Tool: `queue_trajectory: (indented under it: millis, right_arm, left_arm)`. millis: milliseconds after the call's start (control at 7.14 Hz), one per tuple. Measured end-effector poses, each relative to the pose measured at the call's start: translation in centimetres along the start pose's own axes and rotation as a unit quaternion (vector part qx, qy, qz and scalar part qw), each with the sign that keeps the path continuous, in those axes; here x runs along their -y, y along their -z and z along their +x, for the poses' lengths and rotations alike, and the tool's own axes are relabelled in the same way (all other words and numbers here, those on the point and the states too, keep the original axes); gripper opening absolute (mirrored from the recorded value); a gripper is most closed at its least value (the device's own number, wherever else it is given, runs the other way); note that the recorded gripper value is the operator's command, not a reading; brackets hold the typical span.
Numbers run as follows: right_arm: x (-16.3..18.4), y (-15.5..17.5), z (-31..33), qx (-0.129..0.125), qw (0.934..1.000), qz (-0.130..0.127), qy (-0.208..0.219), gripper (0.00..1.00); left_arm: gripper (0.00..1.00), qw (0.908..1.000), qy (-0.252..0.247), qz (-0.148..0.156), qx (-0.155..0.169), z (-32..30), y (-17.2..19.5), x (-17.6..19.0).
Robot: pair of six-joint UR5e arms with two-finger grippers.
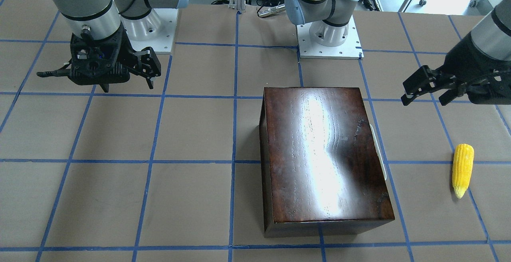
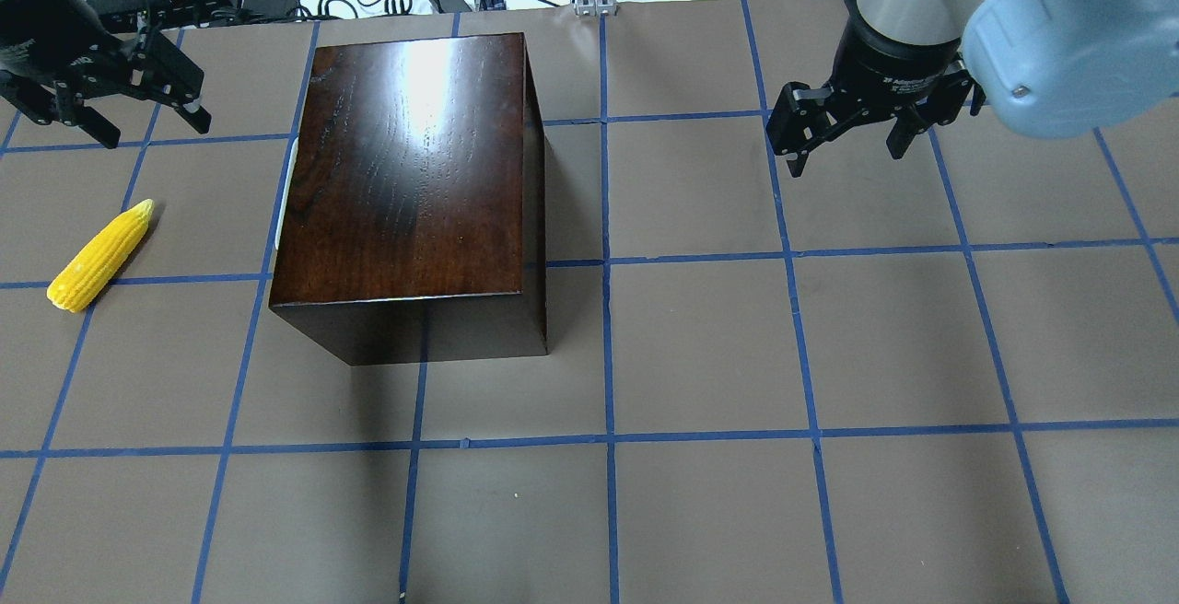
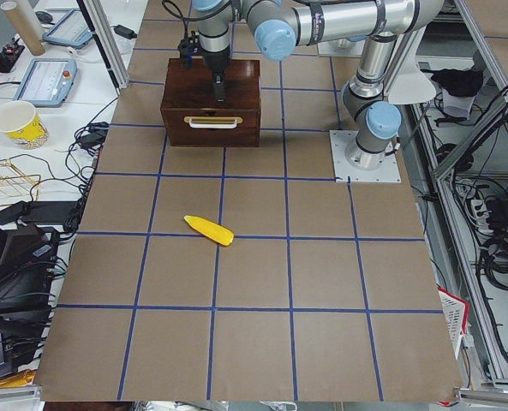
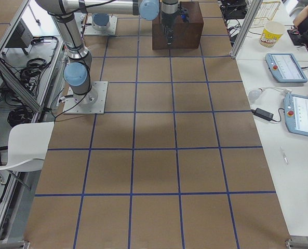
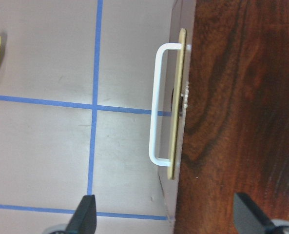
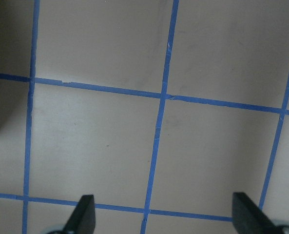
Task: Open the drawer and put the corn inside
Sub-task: 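Move the left gripper down beside the cabinet to the white drawer handle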
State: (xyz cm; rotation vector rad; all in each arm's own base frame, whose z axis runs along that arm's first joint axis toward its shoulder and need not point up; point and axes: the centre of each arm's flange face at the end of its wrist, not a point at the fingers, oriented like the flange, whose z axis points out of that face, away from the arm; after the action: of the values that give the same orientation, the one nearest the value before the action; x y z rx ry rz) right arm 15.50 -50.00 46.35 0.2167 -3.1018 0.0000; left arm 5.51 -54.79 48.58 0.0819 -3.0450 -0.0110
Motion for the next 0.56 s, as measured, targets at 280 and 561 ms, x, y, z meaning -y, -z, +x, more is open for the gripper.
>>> queue_trajectory:
  millis: [280, 561]
  right_arm:
    - [0.0, 0.0, -0.1, 0.000, 1.0000, 0.000, 0.001, 1.00]
    - [0.0, 0.0, -0.1, 0.000, 1.0000, 0.000, 0.001, 1.00]
  left_arm:
    - [1.00, 0.9987, -0.044, -0.006, -0.024, -5.0, -2.1, 0.8]
    - [1.00, 0.9947, -0.096, -0.010, -0.035, -7.4, -5.4, 2.0]
